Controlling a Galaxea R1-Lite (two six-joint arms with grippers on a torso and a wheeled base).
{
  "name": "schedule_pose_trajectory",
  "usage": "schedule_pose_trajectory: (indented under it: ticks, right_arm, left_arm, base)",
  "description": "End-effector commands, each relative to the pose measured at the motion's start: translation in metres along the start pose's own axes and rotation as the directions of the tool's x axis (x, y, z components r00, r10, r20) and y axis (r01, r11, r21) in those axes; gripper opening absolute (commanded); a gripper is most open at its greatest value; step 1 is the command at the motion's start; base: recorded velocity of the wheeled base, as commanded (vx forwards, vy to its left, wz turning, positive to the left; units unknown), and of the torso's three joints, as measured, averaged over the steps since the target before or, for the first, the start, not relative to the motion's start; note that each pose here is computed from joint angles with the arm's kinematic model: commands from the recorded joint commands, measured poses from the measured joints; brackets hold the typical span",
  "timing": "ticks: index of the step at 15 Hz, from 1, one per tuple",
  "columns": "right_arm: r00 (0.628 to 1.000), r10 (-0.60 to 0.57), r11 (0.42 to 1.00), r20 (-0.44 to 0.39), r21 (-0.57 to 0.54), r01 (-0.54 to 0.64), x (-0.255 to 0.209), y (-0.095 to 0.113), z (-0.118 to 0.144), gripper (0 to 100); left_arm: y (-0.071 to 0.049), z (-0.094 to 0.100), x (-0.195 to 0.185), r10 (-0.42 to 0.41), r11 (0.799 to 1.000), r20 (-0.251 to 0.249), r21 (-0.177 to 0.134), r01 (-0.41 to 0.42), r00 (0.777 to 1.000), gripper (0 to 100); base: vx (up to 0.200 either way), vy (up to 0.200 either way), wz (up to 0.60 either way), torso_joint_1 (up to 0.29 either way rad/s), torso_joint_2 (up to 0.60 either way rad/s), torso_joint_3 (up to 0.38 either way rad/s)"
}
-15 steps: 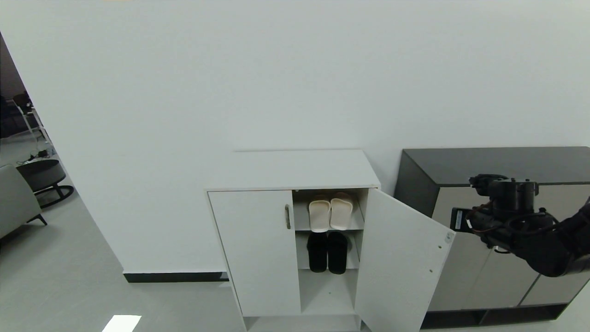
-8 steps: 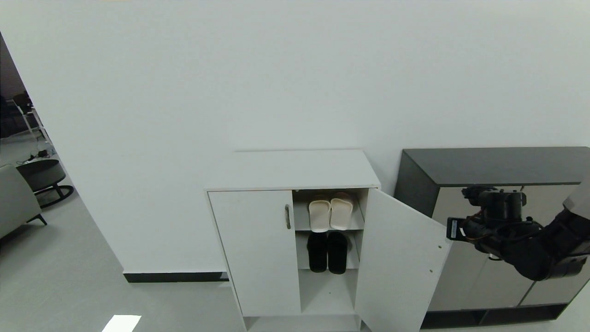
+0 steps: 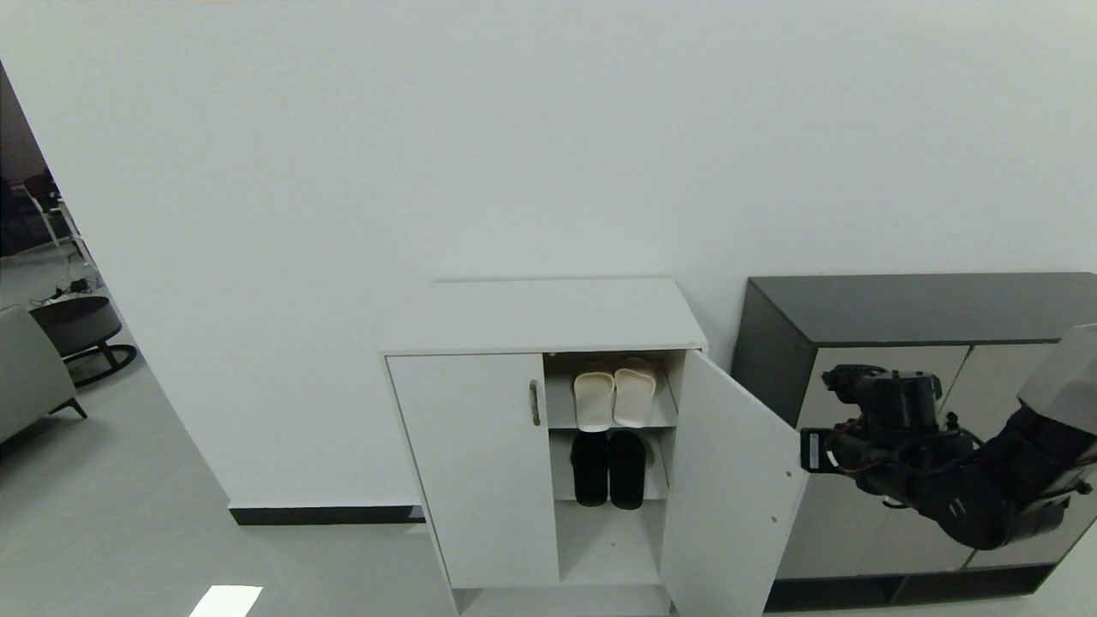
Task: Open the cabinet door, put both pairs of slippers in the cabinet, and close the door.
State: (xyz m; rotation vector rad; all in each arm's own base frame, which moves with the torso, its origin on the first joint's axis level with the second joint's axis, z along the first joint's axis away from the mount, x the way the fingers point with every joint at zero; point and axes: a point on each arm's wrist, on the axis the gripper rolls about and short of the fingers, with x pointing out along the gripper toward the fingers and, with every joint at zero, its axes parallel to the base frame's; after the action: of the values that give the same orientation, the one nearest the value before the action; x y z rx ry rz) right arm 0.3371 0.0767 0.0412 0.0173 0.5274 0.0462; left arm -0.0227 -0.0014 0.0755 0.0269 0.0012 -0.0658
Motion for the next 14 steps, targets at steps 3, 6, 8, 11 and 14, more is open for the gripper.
schedule_pose_trajectory:
  ticks: [3,6,8,11,14]
  right_arm:
    - [0.983,0.185,0.982,0.014,-0.035,-0.184,-0.05,0.058,-0.004,0]
    - [0.978,0.208,0.977,0.003,-0.038,-0.208,-0.054,0.066,-0.008,0]
    - [0.978,0.211,0.977,0.004,-0.038,-0.211,-0.055,0.067,-0.008,0]
    - [0.973,0.23,0.972,0.016,-0.044,-0.229,-0.054,0.073,-0.009,0]
    - [0.959,0.278,0.96,0.045,-0.025,-0.278,-0.048,0.092,-0.021,0]
  left_arm:
    - [0.0,0.0,0.0,0.0,1.0,-0.001,-0.001,0.0,1.0,0]
    - [0.0,0.0,0.0,0.0,1.0,-0.001,-0.001,0.0,1.0,0]
    - [0.0,0.0,0.0,0.0,1.0,-0.001,-0.001,0.0,1.0,0]
    - [0.0,0.0,0.0,0.0,1.0,-0.002,-0.001,0.0,1.0,0]
    - [0.0,0.0,0.0,0.0,1.0,-0.001,-0.001,0.0,1.0,0]
  base:
    - [0.0,0.0,0.0,0.0,0.0,0.0]
    - [0.0,0.0,0.0,0.0,0.0,0.0]
    - [0.0,0.0,0.0,0.0,0.0,0.0]
    - [0.0,0.0,0.0,0.0,0.0,0.0]
    - [0.0,0.0,0.0,0.0,0.0,0.0]
